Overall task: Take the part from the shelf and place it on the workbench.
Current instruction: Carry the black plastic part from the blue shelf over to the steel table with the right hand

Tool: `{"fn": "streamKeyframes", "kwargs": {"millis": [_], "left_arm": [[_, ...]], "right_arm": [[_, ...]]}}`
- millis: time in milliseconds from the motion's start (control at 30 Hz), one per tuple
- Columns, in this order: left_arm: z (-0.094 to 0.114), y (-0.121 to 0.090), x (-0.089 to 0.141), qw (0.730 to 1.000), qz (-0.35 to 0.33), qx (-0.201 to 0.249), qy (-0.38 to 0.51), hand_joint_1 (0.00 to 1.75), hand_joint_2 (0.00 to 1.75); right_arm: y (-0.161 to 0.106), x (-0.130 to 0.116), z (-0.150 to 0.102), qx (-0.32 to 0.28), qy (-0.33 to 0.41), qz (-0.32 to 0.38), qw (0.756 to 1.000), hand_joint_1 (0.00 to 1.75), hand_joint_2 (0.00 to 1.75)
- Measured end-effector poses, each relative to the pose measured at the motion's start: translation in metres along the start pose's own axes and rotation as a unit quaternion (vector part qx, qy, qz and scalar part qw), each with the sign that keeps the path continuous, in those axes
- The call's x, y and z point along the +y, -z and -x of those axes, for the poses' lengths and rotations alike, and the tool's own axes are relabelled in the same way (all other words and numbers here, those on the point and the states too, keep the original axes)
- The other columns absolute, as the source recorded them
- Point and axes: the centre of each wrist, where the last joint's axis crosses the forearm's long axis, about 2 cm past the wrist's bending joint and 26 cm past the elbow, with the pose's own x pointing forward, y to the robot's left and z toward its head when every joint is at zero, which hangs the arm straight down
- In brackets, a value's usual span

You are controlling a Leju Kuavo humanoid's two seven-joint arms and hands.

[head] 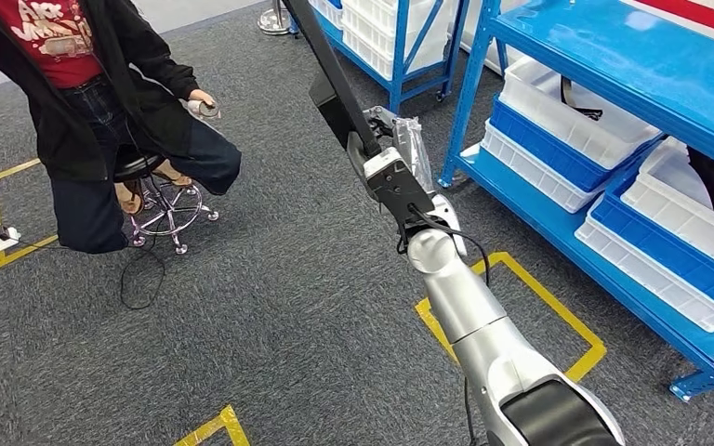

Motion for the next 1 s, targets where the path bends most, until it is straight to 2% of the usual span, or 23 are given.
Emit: {"fn": "streamKeyframes", "kwargs": {"millis": [1000], "left_arm": [[0.000,0.000,-0.002,1.000,0.003,0.005,0.004,0.00,1.75]], "right_arm": [[-0.008,0.000,0.011,0.011,-0.003,0.001,1.000,1.75,1.75]]}}
